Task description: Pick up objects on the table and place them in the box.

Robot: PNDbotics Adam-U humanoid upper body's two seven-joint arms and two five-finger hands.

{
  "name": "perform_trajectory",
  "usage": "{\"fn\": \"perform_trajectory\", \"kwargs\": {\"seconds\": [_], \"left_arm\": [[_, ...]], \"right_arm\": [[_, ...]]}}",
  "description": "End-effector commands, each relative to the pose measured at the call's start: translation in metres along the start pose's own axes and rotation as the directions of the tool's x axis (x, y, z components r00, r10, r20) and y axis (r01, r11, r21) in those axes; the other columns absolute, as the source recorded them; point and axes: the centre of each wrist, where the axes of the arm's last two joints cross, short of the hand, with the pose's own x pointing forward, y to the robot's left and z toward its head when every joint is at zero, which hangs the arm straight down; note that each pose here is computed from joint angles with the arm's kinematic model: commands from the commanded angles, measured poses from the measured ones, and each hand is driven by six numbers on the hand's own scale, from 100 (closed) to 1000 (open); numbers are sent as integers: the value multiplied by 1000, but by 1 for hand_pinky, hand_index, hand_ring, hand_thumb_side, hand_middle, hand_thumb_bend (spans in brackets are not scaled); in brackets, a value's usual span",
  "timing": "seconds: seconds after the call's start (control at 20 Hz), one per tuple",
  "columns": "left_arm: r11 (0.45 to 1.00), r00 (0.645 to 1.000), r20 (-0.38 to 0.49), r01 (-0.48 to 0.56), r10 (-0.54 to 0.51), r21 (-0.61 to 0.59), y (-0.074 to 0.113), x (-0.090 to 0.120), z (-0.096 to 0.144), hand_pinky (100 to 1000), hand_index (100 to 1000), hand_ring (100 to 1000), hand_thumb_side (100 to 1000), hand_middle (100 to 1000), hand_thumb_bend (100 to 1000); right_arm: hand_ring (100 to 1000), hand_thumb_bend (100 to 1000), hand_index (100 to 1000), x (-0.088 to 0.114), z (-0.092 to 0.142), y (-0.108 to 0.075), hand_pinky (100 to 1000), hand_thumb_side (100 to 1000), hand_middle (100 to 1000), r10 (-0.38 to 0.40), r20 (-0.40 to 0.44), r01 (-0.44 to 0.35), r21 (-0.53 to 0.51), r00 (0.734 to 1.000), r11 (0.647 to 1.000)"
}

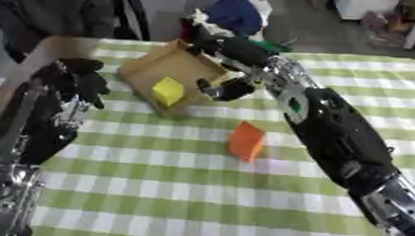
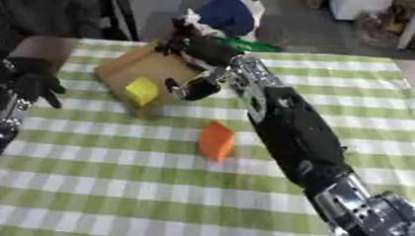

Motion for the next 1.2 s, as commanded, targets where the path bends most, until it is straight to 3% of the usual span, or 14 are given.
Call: {"fn": "perform_trajectory", "kwargs": {"seconds": [0.05, 0.4, 0.7, 0.8, 1.2], "left_arm": [[999, 999, 3, 41, -41, 23, 12, 2, 1, 452, 725, 561, 598, 520, 255], [997, 998, -4, 57, -57, 51, 19, 2, 4, 451, 725, 567, 597, 520, 257], [997, 998, -7, 60, -60, 52, 20, 2, 5, 450, 725, 571, 597, 520, 260], [997, 998, -6, 58, -58, 51, 19, 2, 5, 450, 725, 571, 598, 519, 260], [998, 999, 0, 47, -47, 40, 16, 2, 2, 448, 725, 572, 601, 519, 263]], "right_arm": [[940, 124, 973, 10, 10, -27, 888, 436, 833, 41, 76, -44, 44, 996, 998], [940, 183, 971, 40, 31, -38, 892, 444, 853, 88, 217, -125, 167, 972, 978], [933, 256, 970, 61, 45, -27, 896, 474, 876, 169, 308, -260, 284, 936, 923], [931, 258, 970, 61, 46, -18, 896, 416, 878, 180, 313, -281, 316, 933, 906], [932, 225, 968, 39, 46, 17, 895, 383, 884, 190, 264, -283, 382, 946, 880]]}}
